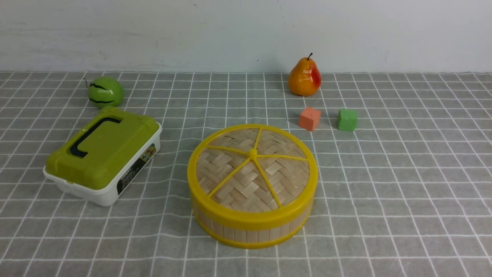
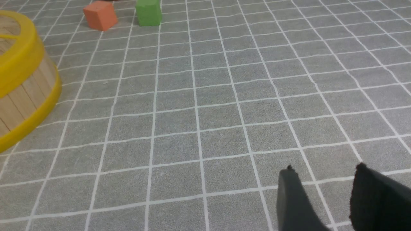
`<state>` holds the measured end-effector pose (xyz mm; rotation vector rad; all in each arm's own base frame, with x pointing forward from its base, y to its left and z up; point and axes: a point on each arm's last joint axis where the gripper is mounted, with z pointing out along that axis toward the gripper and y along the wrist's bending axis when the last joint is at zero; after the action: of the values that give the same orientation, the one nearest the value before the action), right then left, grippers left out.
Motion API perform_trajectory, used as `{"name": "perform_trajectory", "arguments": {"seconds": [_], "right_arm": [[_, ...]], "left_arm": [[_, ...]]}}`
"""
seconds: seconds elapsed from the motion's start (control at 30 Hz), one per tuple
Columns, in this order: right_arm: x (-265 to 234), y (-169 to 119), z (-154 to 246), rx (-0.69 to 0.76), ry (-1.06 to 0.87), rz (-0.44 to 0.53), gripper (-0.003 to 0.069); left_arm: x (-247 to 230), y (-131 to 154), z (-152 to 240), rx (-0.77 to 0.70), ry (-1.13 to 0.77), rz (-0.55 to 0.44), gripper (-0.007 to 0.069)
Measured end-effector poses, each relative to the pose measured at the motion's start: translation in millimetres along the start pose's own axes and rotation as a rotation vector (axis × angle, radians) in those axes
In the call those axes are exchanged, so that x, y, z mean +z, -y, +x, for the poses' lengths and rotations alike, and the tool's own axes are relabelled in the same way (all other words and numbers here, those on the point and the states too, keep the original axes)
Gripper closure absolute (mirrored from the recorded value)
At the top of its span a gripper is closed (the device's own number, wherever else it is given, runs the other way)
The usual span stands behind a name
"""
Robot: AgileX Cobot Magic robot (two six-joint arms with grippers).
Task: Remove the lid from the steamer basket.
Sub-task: Use the right arm to lift the lid of the steamer
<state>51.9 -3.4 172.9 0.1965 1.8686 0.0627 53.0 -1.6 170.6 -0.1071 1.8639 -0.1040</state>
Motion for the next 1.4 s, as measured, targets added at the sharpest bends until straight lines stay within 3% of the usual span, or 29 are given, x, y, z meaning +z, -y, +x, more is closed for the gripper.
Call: {"name": "perform_trajectory", "arguments": {"seconds": [0.93, 1.07, 1.13, 1.17, 1.23, 1.4], "right_arm": [[0, -1, 0, 0.026, 0.000, -0.010, 0.0418], [0, -7, 0, 0.264, -0.013, -0.080, 0.0418], [-1, -13, 0, 0.507, -0.036, -0.142, 0.0418], [-1, -18, 0, 0.735, -0.064, -0.197, 0.0418], [-2, -22, -1, 0.927, -0.091, -0.245, 0.0418], [-2, -24, -3, 1.002, -0.087, -0.268, 0.0418]], "left_arm": [[0, 0, 0, 0.000, 0.000, 0.000, 0.0386], [0, 0, 0, 0.000, 0.000, 0.000, 0.0386], [0, 0, 0, 0.000, 0.000, 0.000, 0.0386], [0, 0, 0, 0.000, 0.000, 0.000, 0.0386], [0, 0, 0, 0.000, 0.000, 0.000, 0.0386], [0, 0, 0, 0.000, 0.000, 0.000, 0.0386]]}}
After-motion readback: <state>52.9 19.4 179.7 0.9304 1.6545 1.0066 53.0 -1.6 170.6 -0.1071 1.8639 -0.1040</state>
